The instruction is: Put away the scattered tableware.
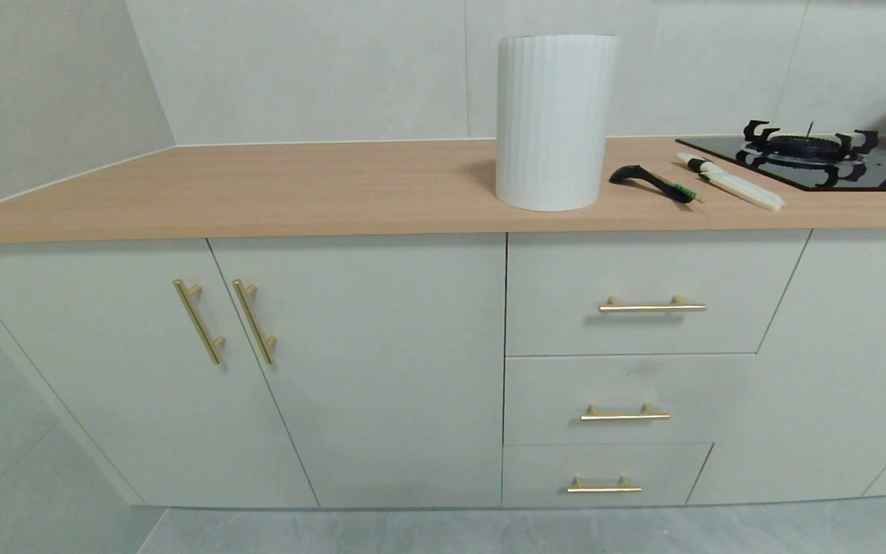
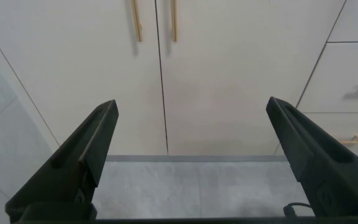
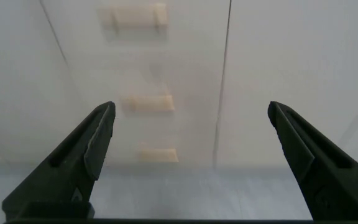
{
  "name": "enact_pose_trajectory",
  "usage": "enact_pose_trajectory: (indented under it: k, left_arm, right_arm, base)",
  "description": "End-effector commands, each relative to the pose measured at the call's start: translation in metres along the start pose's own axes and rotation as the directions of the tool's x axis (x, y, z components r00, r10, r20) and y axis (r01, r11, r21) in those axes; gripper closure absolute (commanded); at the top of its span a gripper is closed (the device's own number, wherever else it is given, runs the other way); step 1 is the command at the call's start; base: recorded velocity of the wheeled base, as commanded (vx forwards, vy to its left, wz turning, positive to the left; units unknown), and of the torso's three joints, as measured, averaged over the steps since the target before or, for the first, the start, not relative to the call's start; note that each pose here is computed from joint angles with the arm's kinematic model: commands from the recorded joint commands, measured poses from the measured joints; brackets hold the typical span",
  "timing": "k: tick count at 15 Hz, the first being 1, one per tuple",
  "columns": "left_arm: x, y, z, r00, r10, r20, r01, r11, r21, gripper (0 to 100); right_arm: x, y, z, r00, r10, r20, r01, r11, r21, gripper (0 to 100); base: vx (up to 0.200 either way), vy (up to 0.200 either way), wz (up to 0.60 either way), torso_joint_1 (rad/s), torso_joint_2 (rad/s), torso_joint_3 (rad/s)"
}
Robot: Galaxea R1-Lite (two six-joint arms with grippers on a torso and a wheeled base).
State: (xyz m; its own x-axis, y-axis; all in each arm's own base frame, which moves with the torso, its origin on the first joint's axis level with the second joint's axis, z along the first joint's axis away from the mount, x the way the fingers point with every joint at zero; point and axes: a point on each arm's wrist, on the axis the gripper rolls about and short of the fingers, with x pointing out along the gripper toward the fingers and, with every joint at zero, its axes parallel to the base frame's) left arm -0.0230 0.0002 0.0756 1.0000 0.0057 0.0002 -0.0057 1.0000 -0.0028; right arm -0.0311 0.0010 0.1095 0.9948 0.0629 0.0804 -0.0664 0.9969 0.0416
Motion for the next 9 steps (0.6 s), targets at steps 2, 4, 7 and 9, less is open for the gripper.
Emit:
enact_pose_trajectory:
  k: [2,4,7,9]
  left_arm:
    - [0.000,0.000,0.000,1.000,0.000,-0.002,0.000,1.000,0.000,0]
    - [0.000,0.000,0.000,1.000,0.000,-0.002,0.000,1.000,0.000,0]
    - [0.000,0.000,0.000,1.000,0.000,-0.002,0.000,1.000,0.000,0]
    - [0.000,0.000,0.000,1.000,0.000,-0.002,0.000,1.000,0.000,0]
  right_arm:
    - [0.032,0.002,0.025,0.954,0.182,-0.238,-0.173,0.983,0.056,0]
    - [0.067,0.004,0.029,0.879,0.218,-0.423,-0.199,0.976,0.088,0]
    - [0.132,0.011,0.035,0.746,0.221,-0.629,-0.186,0.975,0.122,0]
    - [0.180,0.015,0.024,0.665,0.218,-0.714,-0.176,0.975,0.134,0]
  base:
    - [0.000,0.000,0.00,0.000,0.00,0.000]
    - [0.000,0.000,0.00,0.000,0.00,0.000]
    - [0.000,0.000,0.00,0.000,0.00,0.000]
    - [0.000,0.000,0.00,0.000,0.00,0.000]
